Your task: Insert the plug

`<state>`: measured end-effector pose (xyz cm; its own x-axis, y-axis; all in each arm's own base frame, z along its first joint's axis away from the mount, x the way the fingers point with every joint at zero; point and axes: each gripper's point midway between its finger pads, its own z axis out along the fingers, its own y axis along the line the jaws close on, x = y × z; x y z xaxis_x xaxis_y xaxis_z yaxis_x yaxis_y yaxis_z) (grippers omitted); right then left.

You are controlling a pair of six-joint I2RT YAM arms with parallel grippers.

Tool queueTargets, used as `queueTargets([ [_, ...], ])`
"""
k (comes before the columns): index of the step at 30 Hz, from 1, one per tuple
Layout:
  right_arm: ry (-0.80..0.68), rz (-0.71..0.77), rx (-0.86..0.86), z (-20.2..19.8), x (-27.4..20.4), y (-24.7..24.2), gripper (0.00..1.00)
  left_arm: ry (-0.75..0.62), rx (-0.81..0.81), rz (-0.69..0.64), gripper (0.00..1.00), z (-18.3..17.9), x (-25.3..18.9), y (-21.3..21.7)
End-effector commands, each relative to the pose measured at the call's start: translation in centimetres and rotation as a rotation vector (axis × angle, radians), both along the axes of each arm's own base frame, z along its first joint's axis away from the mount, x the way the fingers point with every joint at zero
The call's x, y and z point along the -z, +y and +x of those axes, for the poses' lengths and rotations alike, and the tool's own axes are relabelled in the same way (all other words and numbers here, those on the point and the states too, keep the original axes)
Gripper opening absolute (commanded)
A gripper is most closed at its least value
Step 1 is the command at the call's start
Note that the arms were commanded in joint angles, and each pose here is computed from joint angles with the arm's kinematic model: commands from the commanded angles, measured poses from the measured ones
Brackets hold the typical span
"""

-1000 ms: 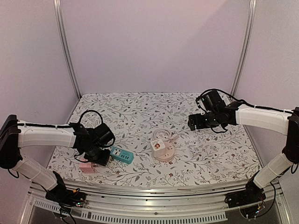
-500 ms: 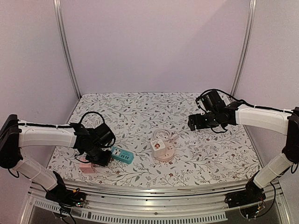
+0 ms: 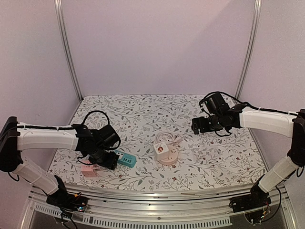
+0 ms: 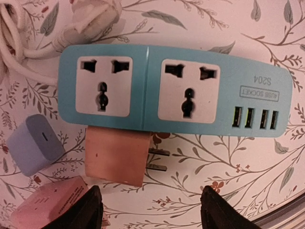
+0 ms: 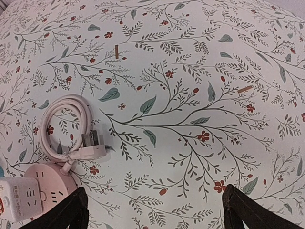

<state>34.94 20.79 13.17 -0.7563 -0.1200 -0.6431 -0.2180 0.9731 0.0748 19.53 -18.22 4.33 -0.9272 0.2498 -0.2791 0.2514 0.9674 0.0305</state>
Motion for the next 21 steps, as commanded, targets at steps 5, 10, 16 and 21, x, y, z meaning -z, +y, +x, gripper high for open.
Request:
queueTargets([
  [5,-0.004,-0.014,-0.011,0.2,-0.2,0.2,0.96,-0.089,-0.042,0.071,0.73,2.2,-1.2,2.1],
  [10,-0.005,-0.019,-0.013,0.1,-0.2,0.2,0.96,-0.058,-0.059,0.076,0.66,2.9,0.1,2.7],
  [16,-0.005,-0.021,-0.012,0.1,-0.1,0.1,0.97,-0.014,-0.036,0.032,0.58,3.0,1.1,1.7],
  [21,-0.006,-0.024,-0.014,0.1,-0.1,0.2,0.96,0.017,-0.025,0.011,0.58,2.4,1.5,1.3],
])
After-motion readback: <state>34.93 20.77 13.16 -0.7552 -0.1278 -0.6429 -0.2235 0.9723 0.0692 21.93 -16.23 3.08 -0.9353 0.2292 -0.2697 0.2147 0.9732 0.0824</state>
